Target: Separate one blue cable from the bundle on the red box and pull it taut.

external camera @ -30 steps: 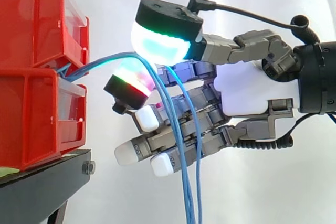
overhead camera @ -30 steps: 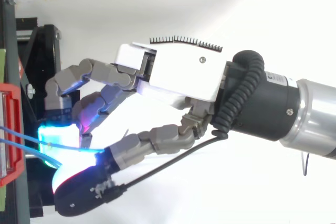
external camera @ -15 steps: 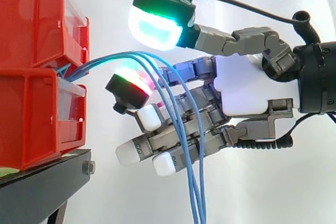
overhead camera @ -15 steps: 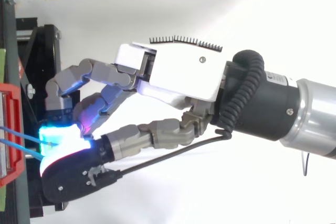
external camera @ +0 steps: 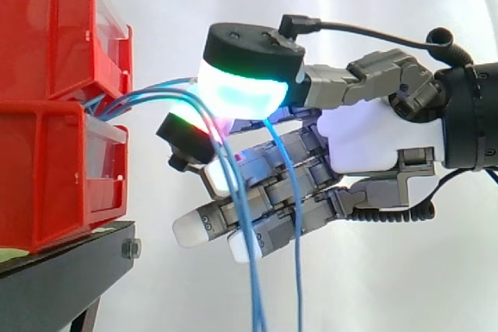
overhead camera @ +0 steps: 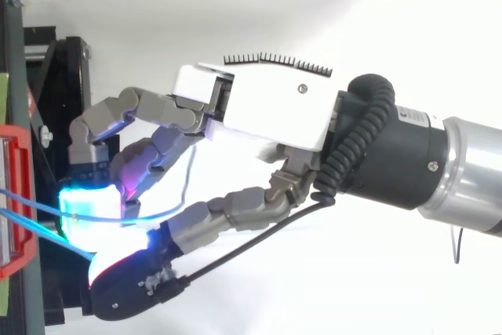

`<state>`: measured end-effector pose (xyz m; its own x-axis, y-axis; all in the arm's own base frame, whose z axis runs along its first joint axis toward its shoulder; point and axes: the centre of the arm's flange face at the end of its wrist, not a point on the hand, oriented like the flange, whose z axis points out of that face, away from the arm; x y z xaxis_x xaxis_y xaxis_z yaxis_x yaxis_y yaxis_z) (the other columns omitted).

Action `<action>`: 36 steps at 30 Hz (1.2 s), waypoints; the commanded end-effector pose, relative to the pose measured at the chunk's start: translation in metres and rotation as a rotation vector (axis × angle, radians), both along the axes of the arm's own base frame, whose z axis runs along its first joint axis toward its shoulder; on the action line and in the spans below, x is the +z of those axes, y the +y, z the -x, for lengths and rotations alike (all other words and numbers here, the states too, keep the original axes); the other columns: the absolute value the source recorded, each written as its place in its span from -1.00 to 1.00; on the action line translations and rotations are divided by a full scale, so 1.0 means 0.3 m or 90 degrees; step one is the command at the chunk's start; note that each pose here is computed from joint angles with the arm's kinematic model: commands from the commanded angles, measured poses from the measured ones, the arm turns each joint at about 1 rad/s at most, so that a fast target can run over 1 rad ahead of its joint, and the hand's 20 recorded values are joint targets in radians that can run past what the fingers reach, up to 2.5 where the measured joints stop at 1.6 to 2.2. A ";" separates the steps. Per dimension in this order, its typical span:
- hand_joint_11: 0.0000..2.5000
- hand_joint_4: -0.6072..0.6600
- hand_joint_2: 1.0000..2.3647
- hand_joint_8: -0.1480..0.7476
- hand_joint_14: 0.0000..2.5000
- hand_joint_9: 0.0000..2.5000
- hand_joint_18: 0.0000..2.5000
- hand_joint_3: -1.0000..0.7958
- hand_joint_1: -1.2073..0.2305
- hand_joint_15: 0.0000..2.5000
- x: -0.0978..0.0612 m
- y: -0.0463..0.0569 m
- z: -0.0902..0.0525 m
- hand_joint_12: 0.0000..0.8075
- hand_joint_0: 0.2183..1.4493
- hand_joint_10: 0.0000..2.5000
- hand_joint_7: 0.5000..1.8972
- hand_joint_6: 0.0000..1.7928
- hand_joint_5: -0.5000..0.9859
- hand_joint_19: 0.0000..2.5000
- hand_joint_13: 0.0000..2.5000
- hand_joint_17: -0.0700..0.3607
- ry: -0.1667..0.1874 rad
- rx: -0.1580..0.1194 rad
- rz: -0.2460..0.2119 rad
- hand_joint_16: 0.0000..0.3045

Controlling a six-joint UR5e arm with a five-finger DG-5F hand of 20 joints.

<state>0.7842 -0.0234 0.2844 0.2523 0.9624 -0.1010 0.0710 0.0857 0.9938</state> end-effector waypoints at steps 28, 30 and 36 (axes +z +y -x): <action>-0.47 0.22 -0.99 0.25 -0.99 -0.18 -0.34 -0.18 -0.19 -0.75 -0.001 -0.001 0.002 0.13 -0.47 -0.99 -0.10 -0.04 -0.51 -0.69 -0.39 -0.08 0.004 0.002 0.003 -0.63; -0.47 0.21 -0.98 0.24 -0.99 -0.18 -0.34 -0.15 -0.21 -0.75 -0.001 -0.001 0.002 0.12 -0.46 -0.99 -0.10 -0.03 -0.52 -0.69 -0.39 -0.09 0.005 0.002 0.003 -0.63; -0.47 0.17 -0.98 0.24 -0.99 -0.18 -0.33 0.01 -0.35 -0.75 -0.005 0.000 0.002 0.11 -0.41 -0.99 -0.01 -0.01 -0.51 -0.71 -0.38 -0.10 0.006 0.002 0.005 -0.64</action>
